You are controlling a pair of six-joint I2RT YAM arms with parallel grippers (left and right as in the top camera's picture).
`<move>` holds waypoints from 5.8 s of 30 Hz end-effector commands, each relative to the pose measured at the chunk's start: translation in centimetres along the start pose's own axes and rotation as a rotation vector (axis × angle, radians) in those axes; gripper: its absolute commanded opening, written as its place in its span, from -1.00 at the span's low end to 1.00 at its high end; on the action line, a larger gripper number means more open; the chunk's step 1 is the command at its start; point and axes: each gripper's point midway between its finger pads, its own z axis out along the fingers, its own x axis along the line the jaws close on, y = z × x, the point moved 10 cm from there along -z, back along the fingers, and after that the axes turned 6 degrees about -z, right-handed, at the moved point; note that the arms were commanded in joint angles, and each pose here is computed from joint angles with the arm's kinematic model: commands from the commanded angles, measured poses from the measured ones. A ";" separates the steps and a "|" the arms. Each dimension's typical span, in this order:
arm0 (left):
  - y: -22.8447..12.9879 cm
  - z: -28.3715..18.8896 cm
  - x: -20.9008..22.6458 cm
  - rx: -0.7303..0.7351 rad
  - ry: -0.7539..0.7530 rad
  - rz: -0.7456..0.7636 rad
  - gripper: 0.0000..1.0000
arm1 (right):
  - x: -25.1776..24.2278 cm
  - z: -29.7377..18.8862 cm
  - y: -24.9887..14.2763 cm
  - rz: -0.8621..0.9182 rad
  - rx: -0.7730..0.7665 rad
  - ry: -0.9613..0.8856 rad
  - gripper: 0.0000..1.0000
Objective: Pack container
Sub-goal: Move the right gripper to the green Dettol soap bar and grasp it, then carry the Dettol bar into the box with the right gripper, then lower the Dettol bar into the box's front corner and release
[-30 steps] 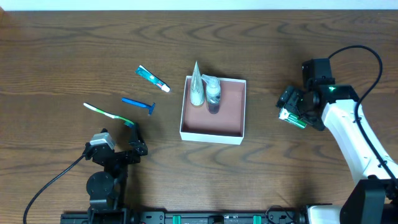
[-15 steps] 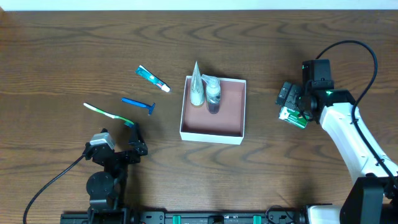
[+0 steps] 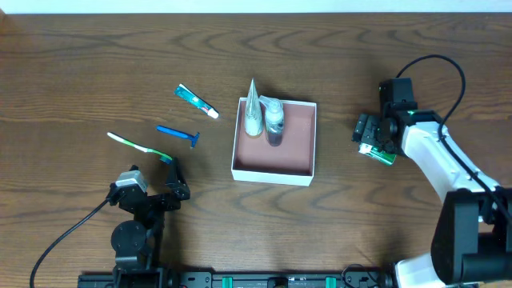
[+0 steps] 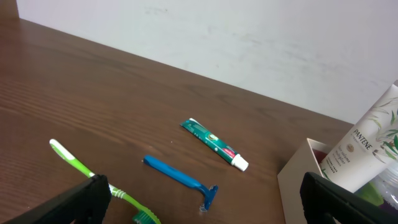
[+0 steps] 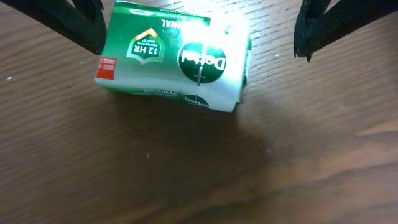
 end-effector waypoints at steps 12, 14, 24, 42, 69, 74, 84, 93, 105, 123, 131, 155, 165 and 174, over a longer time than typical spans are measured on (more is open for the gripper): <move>-1.2 0.2 0.5 0.041 0.013 0.002 0.96 | -0.5 0.6 -0.1 0.173 0.002 -0.030 0.92; -1.2 0.2 0.5 0.041 0.013 0.002 0.96 | -0.5 0.5 0.0 0.173 -0.002 -0.041 0.92; -1.2 0.2 0.5 0.041 0.013 0.002 0.96 | -1.3 0.7 0.3 0.106 -0.006 -0.037 0.92; -1.2 0.2 0.5 0.041 0.013 0.002 0.96 | -1.3 3.4 -2.3 0.024 0.001 0.041 0.85; -1.2 0.2 0.5 0.041 0.013 0.002 0.96 | -1.1 4.5 -2.1 0.007 -0.037 0.050 0.33; -1.2 0.2 0.5 0.041 0.013 0.002 0.96 | -0.6 2.9 -0.3 -0.033 -0.090 0.083 0.33; -1.2 0.2 0.5 0.041 0.013 0.002 0.96 | 0.7 -4.8 4.5 -0.180 -0.257 0.166 0.33; -1.2 0.2 0.5 0.041 0.013 0.002 0.96 | 3.7 -12.6 4.6 -0.390 -0.441 0.350 0.33; -1.2 0.2 0.5 0.041 0.013 0.002 0.96 | 11.2 -18.3 -1.5 -0.739 -0.537 0.521 0.33; -1.2 0.2 0.5 0.041 0.013 0.002 0.96 | 17.2 -18.2 -8.8 -1.190 -0.445 0.625 0.32; -1.2 0.2 0.5 0.041 0.013 0.002 0.96 | 18.9 -15.1 -8.9 -1.279 -0.374 0.623 0.31; -1.2 0.2 0.5 0.041 0.013 0.002 0.96 | 21.6 -10.8 -8.7 -1.466 -0.391 0.614 0.29; -1.2 0.2 0.5 0.041 0.013 0.002 0.97 | 22.2 -9.1 -9.3 -1.591 -0.369 0.650 0.33; -1.2 0.2 0.5 0.041 0.013 0.002 0.96 | 22.7 -6.9 -9.7 -1.640 -0.324 0.641 0.33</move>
